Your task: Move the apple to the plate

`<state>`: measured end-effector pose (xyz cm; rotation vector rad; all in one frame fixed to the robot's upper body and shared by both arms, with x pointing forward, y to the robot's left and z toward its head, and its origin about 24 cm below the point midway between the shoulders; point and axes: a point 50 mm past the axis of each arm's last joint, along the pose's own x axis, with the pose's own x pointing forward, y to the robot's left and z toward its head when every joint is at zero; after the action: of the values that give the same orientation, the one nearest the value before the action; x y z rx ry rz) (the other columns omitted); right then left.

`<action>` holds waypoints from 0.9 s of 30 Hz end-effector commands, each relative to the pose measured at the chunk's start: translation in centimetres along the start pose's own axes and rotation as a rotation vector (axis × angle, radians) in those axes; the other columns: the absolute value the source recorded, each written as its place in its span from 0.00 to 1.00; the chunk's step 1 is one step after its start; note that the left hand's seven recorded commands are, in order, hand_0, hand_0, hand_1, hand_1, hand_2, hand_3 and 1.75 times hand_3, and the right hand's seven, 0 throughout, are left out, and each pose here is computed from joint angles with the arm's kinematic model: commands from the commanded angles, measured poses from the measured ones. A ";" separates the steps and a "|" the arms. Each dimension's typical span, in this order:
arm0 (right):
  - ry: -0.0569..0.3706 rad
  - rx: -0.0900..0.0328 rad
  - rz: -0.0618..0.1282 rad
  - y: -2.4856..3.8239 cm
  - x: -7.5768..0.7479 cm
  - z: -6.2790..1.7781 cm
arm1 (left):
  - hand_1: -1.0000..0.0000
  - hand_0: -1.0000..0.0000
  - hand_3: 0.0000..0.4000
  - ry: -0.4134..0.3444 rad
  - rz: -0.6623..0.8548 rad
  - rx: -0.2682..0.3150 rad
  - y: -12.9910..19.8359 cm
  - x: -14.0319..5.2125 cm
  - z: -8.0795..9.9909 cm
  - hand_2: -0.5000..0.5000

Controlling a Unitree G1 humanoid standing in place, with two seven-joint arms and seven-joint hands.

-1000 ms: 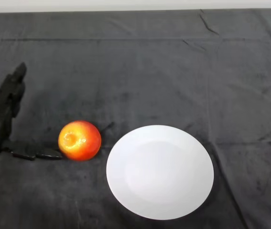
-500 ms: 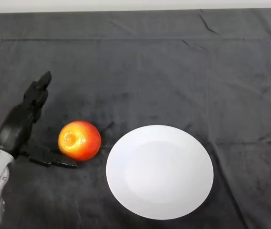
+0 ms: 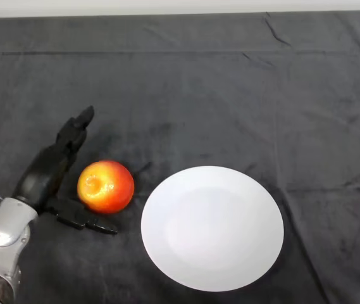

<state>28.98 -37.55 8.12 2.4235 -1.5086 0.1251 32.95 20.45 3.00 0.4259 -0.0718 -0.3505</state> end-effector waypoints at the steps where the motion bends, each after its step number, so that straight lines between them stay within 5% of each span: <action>1: 0.015 -0.004 0.033 1.07 0.77 -0.27 | 0.00 0.00 1.00 -0.010 -0.025 0.041 0.2 1.3 1.1 0.50; 27: 0.015 -0.004 0.033 1.07 0.77 -0.27 | 0.00 0.00 1.00 -0.272 -0.047 0.145 -0.9 3.4 6.3 0.50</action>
<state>28.98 -37.55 8.12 2.4235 -1.5084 0.1251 33.89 16.78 5.96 0.4897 -0.2689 -0.4387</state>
